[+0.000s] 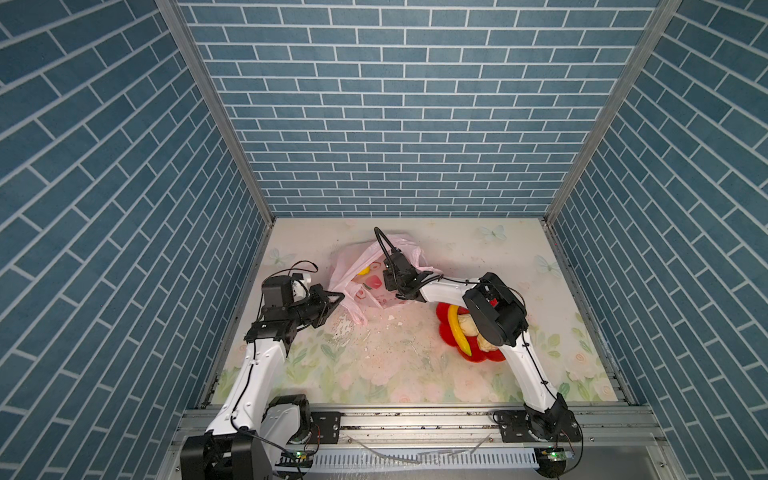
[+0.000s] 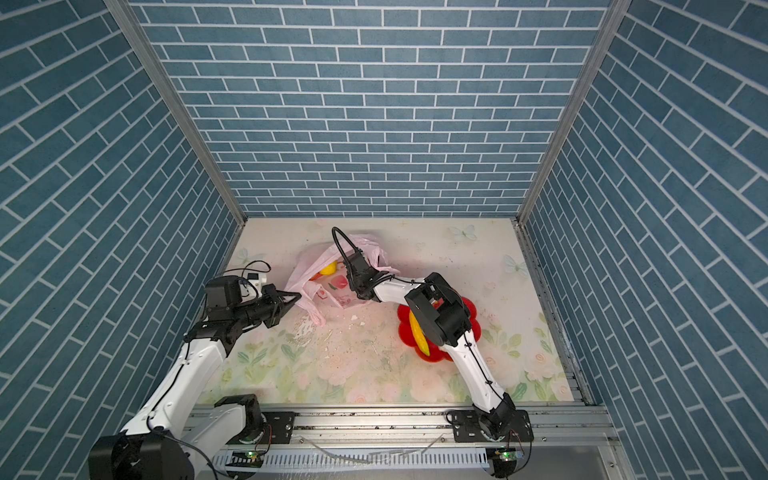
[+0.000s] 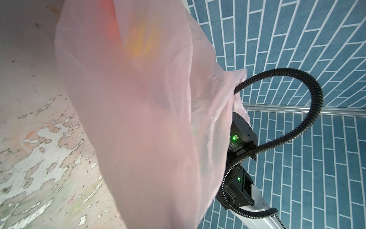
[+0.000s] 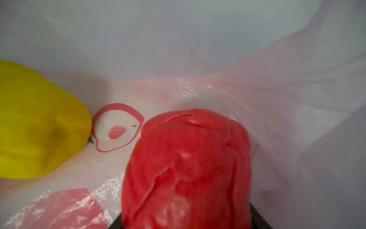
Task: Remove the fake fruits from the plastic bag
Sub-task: 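Lift the red apple out of the bag mouth with the right gripper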
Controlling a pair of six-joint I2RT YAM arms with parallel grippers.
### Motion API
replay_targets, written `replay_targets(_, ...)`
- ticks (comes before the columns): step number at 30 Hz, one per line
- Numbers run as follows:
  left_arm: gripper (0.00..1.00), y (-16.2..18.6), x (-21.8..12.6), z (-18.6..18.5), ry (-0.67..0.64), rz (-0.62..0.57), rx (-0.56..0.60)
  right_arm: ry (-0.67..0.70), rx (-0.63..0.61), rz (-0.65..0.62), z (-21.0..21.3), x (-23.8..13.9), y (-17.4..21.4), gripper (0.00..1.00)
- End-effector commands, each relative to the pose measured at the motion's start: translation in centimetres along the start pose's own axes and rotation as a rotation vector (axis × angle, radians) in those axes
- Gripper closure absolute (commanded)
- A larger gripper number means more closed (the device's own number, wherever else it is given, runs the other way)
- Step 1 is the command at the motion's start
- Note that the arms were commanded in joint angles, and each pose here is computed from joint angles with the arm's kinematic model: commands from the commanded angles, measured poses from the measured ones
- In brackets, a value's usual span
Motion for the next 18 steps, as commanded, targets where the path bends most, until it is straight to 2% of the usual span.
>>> replay_targets(1,0.97,0.0,0.4,0.3,0.001,-0.004,0.029,-0.043,0.036,-0.021,-0.1,1.2,-0.8,0.46)
replay_targets(7,0.97,0.1,0.8,0.9,-0.007,-0.008,0.018,-0.089,0.0,-0.023,-0.1,0.8,-1.1,0.7)
replay_targets(17,0.97,1.0,-0.1,1.1,-0.018,-0.064,0.036,-0.187,-0.102,0.045,0.6,-3.4,-0.2,0.83)
replay_targets(18,0.97,1.1,-0.2,1.2,-0.021,-0.068,0.036,-0.21,-0.117,0.031,1.2,-4.9,-1.0,0.84)
Point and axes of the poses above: each gripper's point midway between its finger pads, its own x axis out along the fingers, its own z axis along the line the jaws close on, y = z × x, the point moved 8 cm from there along -x, back along the fingers, and after that the axes turned 10 degrees about x, right-handed, at the moved point
